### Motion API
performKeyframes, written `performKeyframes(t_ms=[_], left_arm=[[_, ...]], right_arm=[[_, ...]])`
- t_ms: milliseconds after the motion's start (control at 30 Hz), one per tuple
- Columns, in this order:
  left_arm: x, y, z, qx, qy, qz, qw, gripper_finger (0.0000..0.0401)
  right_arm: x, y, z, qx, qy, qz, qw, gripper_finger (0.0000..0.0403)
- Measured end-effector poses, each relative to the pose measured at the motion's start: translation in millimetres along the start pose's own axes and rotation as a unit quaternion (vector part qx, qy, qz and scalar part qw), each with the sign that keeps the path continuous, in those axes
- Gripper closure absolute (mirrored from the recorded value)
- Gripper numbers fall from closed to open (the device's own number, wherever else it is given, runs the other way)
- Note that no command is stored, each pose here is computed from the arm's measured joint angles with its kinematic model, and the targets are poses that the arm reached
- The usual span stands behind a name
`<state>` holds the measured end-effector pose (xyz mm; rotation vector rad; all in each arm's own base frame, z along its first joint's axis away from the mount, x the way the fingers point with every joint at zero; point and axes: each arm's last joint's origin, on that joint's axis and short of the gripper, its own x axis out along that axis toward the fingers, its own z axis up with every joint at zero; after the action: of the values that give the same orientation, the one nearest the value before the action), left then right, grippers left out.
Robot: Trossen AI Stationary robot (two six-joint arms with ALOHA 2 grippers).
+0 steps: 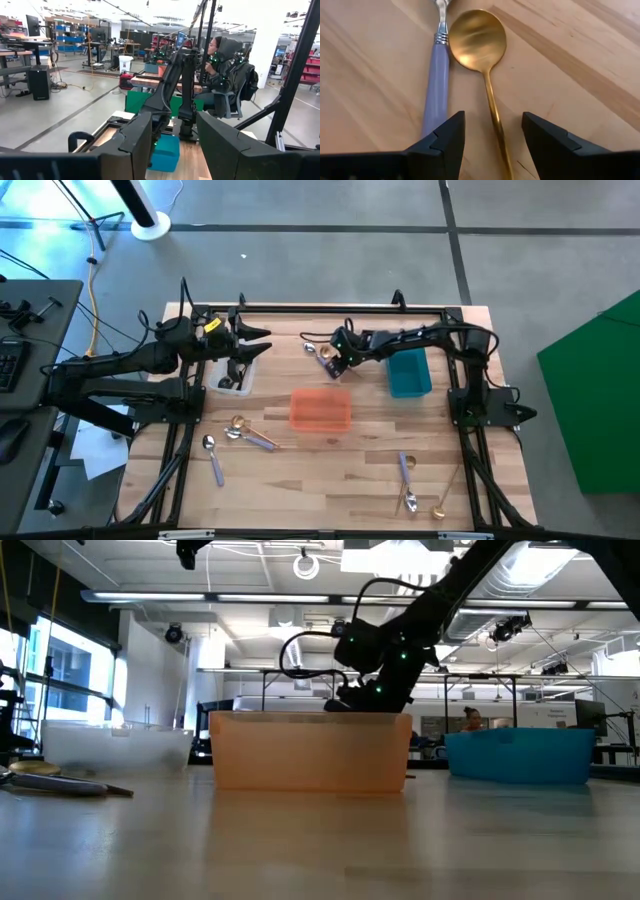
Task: Sort silverware by color (type)
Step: Put the top center gold spoon into the blue bin
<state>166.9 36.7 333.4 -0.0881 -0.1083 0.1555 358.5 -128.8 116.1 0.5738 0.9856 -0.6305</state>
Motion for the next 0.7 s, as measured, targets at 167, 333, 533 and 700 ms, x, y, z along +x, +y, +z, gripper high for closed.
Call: performKeyframes(t_ms=[167, 333, 533, 700], left_arm=[[0.0, 0.1, 0.0, 0.000, 0.000, 0.002, 1.000, 0.0252], [0.0, 0.8, 0.1, 0.000, -0.001, 0.014, 1.000, 0.0252], [0.0, 0.8, 0.1, -0.012, -0.002, 0.015, 1.000, 0.0252], [0.0, 0.8, 0.1, -0.013, -0.002, 0.015, 1.000, 0.0252]], right_arm=[[0.4, 3.6, -5.8, -0.047, 0.000, -0.036, 0.998, 0.0251], [0.4, 6.7, -8.8, -0.066, -0.003, -0.052, 0.996, 0.0291], [0.6, 6.4, -9.4, -0.064, 0.002, -0.047, 0.997, 0.0318], [0.5, 6.2, -9.9, -0.067, 0.007, -0.044, 0.997, 0.0379]])
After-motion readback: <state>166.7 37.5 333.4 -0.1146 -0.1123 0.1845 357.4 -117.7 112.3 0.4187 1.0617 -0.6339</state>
